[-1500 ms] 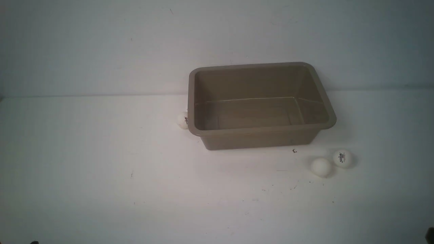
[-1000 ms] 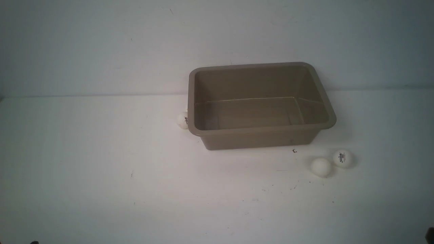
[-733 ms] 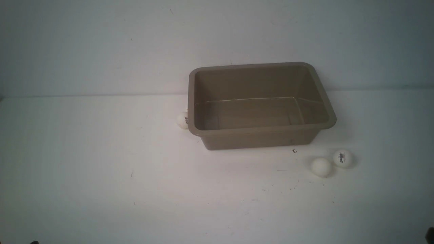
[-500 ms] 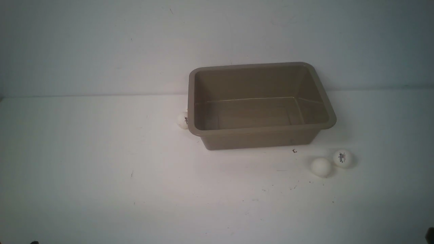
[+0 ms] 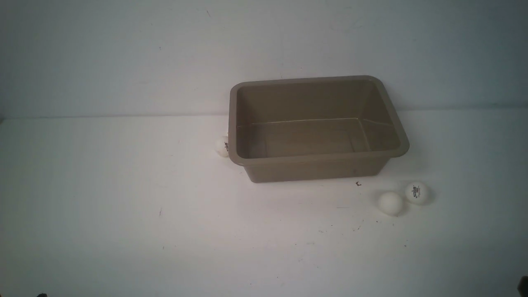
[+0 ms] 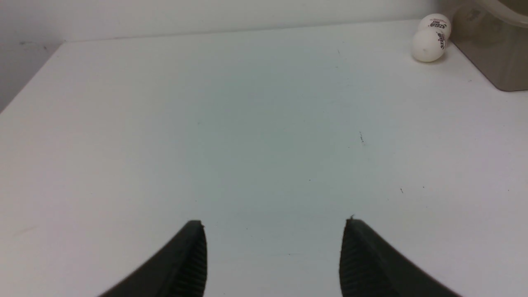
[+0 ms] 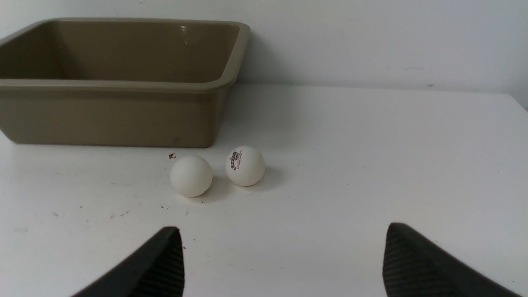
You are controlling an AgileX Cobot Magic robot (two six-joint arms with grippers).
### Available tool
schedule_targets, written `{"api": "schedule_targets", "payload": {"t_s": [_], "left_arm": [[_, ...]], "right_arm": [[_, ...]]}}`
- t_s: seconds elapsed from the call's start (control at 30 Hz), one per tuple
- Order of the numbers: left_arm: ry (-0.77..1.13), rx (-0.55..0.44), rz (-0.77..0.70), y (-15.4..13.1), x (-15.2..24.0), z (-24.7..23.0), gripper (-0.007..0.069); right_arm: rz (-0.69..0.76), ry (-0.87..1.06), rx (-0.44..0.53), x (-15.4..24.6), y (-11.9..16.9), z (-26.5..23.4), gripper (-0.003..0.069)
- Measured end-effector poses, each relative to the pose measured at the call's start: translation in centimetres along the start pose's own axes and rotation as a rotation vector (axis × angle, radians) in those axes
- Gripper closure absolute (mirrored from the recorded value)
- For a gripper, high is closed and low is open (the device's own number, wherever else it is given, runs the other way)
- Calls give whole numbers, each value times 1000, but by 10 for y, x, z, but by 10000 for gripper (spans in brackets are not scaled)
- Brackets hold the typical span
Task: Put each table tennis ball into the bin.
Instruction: Use the right arm to clamp the table tennis ball closest to it
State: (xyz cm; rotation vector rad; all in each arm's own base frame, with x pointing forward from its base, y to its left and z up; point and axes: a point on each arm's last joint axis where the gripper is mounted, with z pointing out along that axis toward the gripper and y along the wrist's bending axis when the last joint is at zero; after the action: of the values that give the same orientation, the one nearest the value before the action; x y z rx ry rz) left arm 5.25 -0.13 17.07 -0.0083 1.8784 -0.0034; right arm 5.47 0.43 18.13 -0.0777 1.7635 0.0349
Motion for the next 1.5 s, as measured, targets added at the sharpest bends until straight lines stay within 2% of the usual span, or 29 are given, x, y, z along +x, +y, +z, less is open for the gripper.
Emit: {"api": "schedule_targets", "payload": {"t_s": [0.2, 0.33, 0.53, 0.77, 0.93, 1.3, 1.5], "left_arm": [[0, 0, 0, 0, 0, 0, 231], [0, 0, 0, 0, 0, 0, 231], [0, 0, 0, 0, 0, 0, 231], [0, 0, 0, 0, 0, 0, 231], [0, 0, 0, 0, 0, 0, 231], [0, 0, 0, 0, 0, 0, 231], [0, 0, 0, 0, 0, 0, 231]], "right_arm": [[74, -84, -8, -9, 0, -1, 71], [84, -161, -19, -44, 1, -15, 71], [72, -284, -51, -125, 2, -69, 71], [88, -301, -102, -161, 7, -108, 71], [106, -354, -115, -167, 7, -112, 71], [182, -364, -187, -168, 12, -114, 71], [190, -365, -194, -169, 13, -114, 71]]}}
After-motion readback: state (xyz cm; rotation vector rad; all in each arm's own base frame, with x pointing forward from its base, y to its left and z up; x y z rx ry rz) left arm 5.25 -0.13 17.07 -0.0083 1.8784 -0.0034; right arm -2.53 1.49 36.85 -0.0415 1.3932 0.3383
